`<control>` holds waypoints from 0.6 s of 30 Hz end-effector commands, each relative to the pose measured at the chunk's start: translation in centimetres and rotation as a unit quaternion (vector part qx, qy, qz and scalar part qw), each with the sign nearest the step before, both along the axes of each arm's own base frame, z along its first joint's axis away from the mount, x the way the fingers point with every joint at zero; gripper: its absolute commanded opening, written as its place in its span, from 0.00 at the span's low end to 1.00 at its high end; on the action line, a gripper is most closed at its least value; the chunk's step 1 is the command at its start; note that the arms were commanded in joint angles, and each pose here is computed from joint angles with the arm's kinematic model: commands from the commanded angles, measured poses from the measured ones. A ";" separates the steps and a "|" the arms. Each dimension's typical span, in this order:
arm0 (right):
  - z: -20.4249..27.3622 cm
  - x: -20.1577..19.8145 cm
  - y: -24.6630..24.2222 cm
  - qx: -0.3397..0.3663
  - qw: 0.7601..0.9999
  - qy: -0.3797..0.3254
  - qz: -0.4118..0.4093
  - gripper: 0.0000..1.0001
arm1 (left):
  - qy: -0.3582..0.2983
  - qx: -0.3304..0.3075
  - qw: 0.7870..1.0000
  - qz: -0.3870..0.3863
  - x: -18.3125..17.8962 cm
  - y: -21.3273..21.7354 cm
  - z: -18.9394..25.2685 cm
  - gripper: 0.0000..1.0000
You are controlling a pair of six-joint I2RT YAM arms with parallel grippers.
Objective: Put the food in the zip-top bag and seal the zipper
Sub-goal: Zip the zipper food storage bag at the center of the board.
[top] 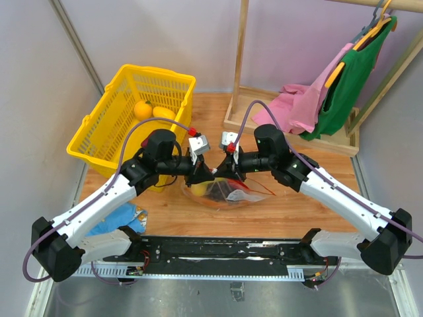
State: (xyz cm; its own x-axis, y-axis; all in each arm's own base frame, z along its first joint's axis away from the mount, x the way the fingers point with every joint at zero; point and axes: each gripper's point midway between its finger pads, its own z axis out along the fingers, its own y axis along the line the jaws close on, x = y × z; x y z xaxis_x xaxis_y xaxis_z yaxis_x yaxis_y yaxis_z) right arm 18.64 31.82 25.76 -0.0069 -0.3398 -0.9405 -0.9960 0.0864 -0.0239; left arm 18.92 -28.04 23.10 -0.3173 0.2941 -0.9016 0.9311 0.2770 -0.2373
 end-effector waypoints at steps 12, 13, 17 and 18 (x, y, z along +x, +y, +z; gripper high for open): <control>1.2 -0.6 0.0 0.023 0.999 0.020 0.015 0.01 | -0.021 -0.038 0.999 0.000 0.1 -0.4 0.3 0.43; 1.3 -0.7 0.0 0.024 0.999 0.021 0.015 0.01 | -0.020 -0.036 0.999 -0.001 0.1 -0.4 0.1 0.43; 1.3 -0.7 0.0 0.025 0.999 0.022 0.016 0.01 | -0.015 -0.041 0.999 -0.011 -0.1 -0.7 -0.2 0.40; 1.3 -0.8 0.0 0.025 0.999 0.023 0.017 0.01 | -0.013 -0.043 0.999 -0.014 -0.1 -0.8 -0.1 0.36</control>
State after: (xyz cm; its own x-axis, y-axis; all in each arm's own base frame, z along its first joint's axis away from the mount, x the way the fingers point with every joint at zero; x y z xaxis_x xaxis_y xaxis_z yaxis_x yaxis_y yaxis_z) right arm 17.64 31.89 25.72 -0.0504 -0.3336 -0.9414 -0.9978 0.0576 0.0330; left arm 18.86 -28.24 22.46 -0.3079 0.2491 -0.9182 0.9323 0.2715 -0.2390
